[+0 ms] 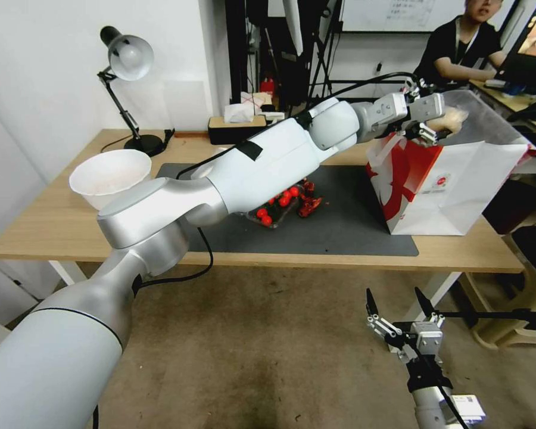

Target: Pick up the trash from the table and place it into the takeout bag.

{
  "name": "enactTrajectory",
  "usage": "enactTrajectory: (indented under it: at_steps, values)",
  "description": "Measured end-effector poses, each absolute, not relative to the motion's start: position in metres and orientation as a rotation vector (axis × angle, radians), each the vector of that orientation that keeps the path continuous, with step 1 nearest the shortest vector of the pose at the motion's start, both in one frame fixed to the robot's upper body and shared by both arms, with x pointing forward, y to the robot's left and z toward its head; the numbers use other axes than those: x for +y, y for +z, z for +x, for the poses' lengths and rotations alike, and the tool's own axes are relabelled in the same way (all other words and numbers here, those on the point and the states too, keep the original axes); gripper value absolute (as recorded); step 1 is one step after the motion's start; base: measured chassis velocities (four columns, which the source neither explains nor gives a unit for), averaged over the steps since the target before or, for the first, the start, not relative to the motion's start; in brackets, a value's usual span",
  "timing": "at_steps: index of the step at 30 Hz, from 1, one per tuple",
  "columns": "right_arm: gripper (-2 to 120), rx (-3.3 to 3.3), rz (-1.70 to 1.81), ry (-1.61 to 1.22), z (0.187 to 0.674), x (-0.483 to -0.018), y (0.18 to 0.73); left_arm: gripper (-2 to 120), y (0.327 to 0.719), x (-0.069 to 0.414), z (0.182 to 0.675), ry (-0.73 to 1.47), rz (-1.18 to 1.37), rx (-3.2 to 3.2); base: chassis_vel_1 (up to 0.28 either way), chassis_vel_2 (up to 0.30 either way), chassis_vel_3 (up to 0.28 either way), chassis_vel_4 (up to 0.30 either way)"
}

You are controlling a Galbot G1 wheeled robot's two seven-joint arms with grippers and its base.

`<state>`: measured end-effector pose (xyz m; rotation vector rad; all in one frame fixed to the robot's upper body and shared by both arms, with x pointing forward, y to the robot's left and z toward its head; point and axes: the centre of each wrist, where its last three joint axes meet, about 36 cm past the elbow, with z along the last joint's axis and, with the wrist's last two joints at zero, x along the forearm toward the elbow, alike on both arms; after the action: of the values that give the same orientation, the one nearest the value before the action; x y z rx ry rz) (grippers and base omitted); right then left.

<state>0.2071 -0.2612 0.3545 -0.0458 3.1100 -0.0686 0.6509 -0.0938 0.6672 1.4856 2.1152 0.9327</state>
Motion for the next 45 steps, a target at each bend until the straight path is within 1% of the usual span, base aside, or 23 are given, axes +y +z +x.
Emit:
enactTrajectory:
  at_steps: [9, 10, 11, 13, 14, 15, 18, 19, 21, 23, 26, 27, 28, 30, 31, 36, 37, 39, 40, 42, 43, 44, 45]
  values:
    - [100, 3.11, -0.049, -0.067, 0.208, -0.261, 0.354, 100, 0.673, -0.094, 0.649, 0.897, 1.482, 2.139, 0.0, 0.0, 0.0, 0.0]
    - [100, 3.11, -0.05, -0.067, 0.208, -0.261, 0.354, 100, 0.673, -0.094, 0.648, 0.843, 1.494, 2.168, 0.0, 0.0, 0.0, 0.0]
    - [100, 3.11, -0.05, -0.067, 0.208, -0.261, 0.354, 100, 0.673, -0.094, 0.648, 0.843, 1.494, 2.168, 0.0, 0.0, 0.0, 0.0]
    - [100, 3.11, -0.051, -0.068, 0.208, -0.261, 0.354, 100, 0.675, -0.093, 0.646, 0.735, 1.515, 2.225, 0.0, 0.0, 0.0, 0.0]
    - [100, 3.11, -0.052, -0.069, 0.208, -0.261, 0.354, 100, 0.677, -0.093, 0.645, 0.646, 1.521, 2.271, 0.0, 0.0, 0.0, 0.0]
    - [100, 3.11, -0.052, -0.069, 0.208, -0.261, 0.354, 100, 0.677, -0.093, 0.645, 0.646, 1.521, 2.271, 0.0, 0.0, 0.0, 0.0]
    - [100, 3.111, -0.055, -0.071, 0.209, -0.261, 0.354, 100, 0.68, -0.09, 0.642, 0.436, 1.526, 2.383, 0.0, 0.0, 0.0, 0.0]
    - [100, 3.111, -0.055, -0.071, 0.209, -0.261, 0.354, 100, 0.68, -0.09, 0.642, 0.436, 1.526, 2.383, 0.0, 0.0, 0.0, 0.0]
    - [100, 3.11, -0.057, -0.071, 0.21, -0.261, 0.354, 100, 0.68, -0.085, 0.643, 0.341, 1.517, 2.435, 0.0, 0.0, 0.0, 0.0]
    - [100, 3.111, -0.06, -0.071, 0.211, -0.261, 0.353, 100, 0.674, -0.074, 0.643, 0.161, 1.471, 2.55, 0.0, 0.0, 0.0, 0.0]
    - [100, 3.111, -0.062, -0.072, 0.211, -0.261, 0.353, 100, 0.672, -0.066, 0.642, 0.068, 1.449, 2.639, 0.0, 0.0, 0.0, 0.0]
    - [100, 3.111, -0.062, -0.072, 0.211, -0.261, 0.353, 100, 0.672, -0.066, 0.642, 0.068, 1.449, 2.639, 0.0, 0.0, 0.0, 0.0]
    - [100, 3.113, -0.066, -0.075, 0.21, -0.262, 0.353, 100, 0.668, -0.054, 0.641, -0.023, 1.403, 2.739, 0.0, 0.0, 0.0, 0.0]
    - [100, 3.115, -0.07, -0.079, 0.21, -0.263, 0.352, 100, 0.665, -0.038, 0.635, -0.119, 1.35, 2.841, 0.0, 0.0, 0.0, 0.0]
    - [100, 3.115, -0.07, -0.079, 0.21, -0.263, 0.352, 100, 0.665, -0.038, 0.635, -0.119, 1.35, 2.841, 0.0, 0.0, 0.0, 0.0]
    - [100, 3.125, -0.069, -0.083, 0.211, -0.264, 0.348, 100, 0.657, -0.01, 0.628, -0.289, 1.236, 2.964, 0.0, 0.0, 0.0, 0.0]
    - [100, 3.125, -0.069, -0.083, 0.211, -0.264, 0.348, 100, 0.657, -0.01, 0.628, -0.289, 1.236, 2.964, 0.0, 0.0, 0.0, 0.0]
    - [100, 3.126, -0.069, -0.082, 0.211, -0.264, 0.347, 100, 0.653, -0.004, 0.622, -0.29, 1.141, 3.004, 0.0, 0.0, 0.0, 0.0]
    - [100, 3.126, -0.069, -0.082, 0.211, -0.264, 0.347, 100, 0.653, -0.004, 0.622, -0.29, 1.141, 3.004, 0.0, 0.0, 0.0, 0.0]
    - [100, 3.128, -0.069, -0.082, 0.21, -0.264, 0.346, 100, 0.644, 0.0, 0.61, -0.205, 0.87, 3.07, 0.0, 0.0, 0.0, 0.0]
    - [100, 3.128, -0.069, -0.082, 0.21, -0.264, 0.346, 100, 0.644, 0.0, 0.61, -0.205, 0.87, 3.07, 0.0, 0.0, 0.0, 0.0]
    - [100, 3.131, -0.068, -0.083, 0.21, -0.264, 0.344, 100, 0.629, 0.003, 0.599, -0.091, 0.549, 3.098, 0.0, 0.0, 0.0, 0.0]
    - [100, 3.133, -0.07, -0.082, 0.209, -0.264, 0.344, 100, 0.611, 0.007, 0.594, 0.023, 0.33, 3.057, 0.0, 0.0, 0.0, 0.0]
